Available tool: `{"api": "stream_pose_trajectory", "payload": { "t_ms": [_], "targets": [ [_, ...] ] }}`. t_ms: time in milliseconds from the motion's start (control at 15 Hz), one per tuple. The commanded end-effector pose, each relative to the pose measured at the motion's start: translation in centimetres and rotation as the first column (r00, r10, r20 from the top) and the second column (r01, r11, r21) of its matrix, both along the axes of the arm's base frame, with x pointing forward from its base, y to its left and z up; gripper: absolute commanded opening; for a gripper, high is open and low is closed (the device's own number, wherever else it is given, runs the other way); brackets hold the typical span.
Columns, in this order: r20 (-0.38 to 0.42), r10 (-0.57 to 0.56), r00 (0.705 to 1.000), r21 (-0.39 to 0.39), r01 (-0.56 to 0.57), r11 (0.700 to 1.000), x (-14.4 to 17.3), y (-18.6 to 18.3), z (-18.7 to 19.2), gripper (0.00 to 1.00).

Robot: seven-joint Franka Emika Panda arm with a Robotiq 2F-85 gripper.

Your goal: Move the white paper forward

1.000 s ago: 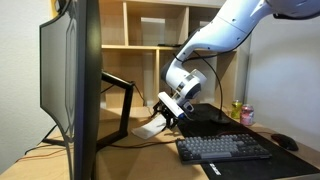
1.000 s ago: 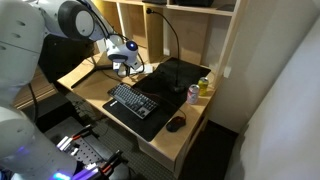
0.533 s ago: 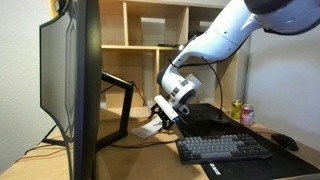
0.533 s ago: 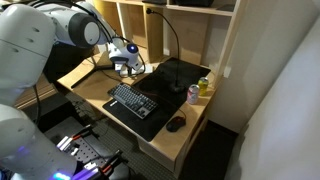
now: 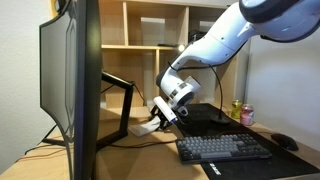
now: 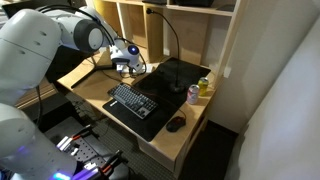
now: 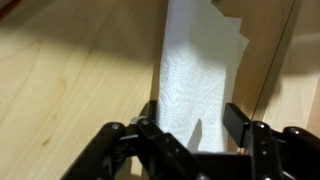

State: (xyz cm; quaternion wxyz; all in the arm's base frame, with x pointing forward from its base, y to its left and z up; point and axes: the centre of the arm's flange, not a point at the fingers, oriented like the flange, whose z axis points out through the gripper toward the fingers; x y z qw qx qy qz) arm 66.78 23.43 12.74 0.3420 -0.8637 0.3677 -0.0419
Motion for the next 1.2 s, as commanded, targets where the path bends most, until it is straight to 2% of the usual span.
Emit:
{"api": "stream_pose_trajectory", "payload": {
  "t_ms": [0,333,400,600,800,1000,1133],
  "targets": [
    [-0.004,-0.013,1.0,0.002,0.013,1.0,0.2,-0.7,-0.8,0.4],
    [-0.003,-0.026,1.0,-0.003,0.026,1.0,0.1,-1.7,-1.3,0.05],
    [-0.004,-0.029,1.0,-0.007,0.029,1.0,0.0,-1.8,-1.4,0.02],
    [-0.001,-0.018,1.0,-0.005,0.018,1.0,-0.5,-2.1,-0.6,0.0],
    [0.013,0.109,0.994,0.061,-0.109,0.992,-2.2,-3.3,4.5,0.0],
    [0.064,0.26,0.964,0.122,-0.266,0.956,-4.1,-4.0,9.8,0.0],
    [0.056,0.363,0.93,0.155,-0.368,0.917,-6.2,-4.8,12.8,0.0]
  ]
}}
